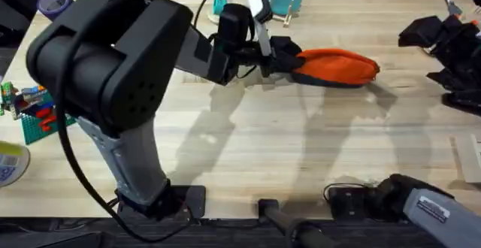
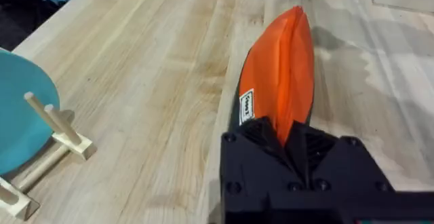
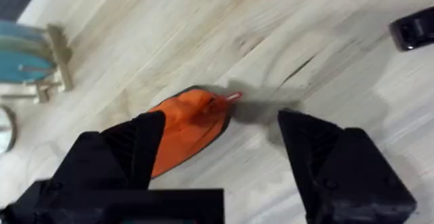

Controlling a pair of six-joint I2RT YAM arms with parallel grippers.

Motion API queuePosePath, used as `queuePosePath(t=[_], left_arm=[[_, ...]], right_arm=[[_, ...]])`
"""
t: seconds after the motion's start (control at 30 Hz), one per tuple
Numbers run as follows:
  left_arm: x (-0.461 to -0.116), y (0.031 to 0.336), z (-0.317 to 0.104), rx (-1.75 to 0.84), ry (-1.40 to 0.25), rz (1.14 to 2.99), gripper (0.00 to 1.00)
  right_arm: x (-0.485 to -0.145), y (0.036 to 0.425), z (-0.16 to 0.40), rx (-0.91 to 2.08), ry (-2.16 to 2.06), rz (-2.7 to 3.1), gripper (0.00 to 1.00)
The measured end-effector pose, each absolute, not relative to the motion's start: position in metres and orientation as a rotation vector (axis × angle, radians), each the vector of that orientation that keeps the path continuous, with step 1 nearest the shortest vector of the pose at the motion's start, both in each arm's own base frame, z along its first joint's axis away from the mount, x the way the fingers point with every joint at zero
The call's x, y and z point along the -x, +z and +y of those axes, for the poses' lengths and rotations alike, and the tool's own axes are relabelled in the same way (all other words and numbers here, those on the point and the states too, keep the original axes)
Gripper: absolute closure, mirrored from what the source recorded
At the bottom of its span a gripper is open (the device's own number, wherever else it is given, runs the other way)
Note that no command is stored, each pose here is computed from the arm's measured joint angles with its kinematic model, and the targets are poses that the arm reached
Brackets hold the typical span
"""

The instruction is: Unzip the bag, pick up the pens from the table one at a time and place them inside, then zip the bag closed.

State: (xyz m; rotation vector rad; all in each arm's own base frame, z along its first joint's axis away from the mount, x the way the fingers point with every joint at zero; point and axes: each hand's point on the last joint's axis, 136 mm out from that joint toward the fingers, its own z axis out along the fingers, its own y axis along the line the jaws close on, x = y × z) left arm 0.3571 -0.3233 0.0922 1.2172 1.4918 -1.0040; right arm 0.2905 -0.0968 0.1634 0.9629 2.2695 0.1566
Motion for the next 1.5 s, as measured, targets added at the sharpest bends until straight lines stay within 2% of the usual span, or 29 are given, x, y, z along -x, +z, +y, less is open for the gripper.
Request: queuePosePath(t=[0.17,0.23,0.37,0.4,0.67,0.9,1.27,1.5], left_arm=[[-0.357,0.092,-0.323,-1.218,-1.004,1.492,0.939],[-0.358,0.094,-0.323,-1.217,-1.000,1.481,0.726],[-0.362,0.097,-0.321,-1.210,-0.988,1.469,0.092],[-0.362,0.097,-0.320,-1.206,-0.990,1.471,0.029],[-0.366,0.099,-0.312,-1.173,-1.005,1.517,0.006],[-0.361,0.129,-0.284,-1.095,-1.009,1.694,0.006],[-0.321,0.160,-0.238,-1.060,-0.800,1.967,0.006],[-0.287,0.200,-0.212,-1.048,-0.678,1.976,0.006]], right_arm=[[-0.288,0.163,-0.088,-0.917,0.194,2.302,0.005],[-0.288,0.163,-0.087,-0.908,0.199,2.307,0.005],[-0.288,0.163,-0.086,-0.897,0.209,2.311,0.005],[-0.288,0.163,-0.085,-0.894,0.211,2.311,0.005],[-0.290,0.164,-0.078,-0.815,0.243,2.334,0.006],[-0.291,0.166,-0.076,-0.787,0.248,2.336,0.006],[-0.288,0.178,-0.065,-0.665,0.268,2.330,0.006],[-0.275,0.186,-0.028,-0.421,0.304,2.389,0.006]])
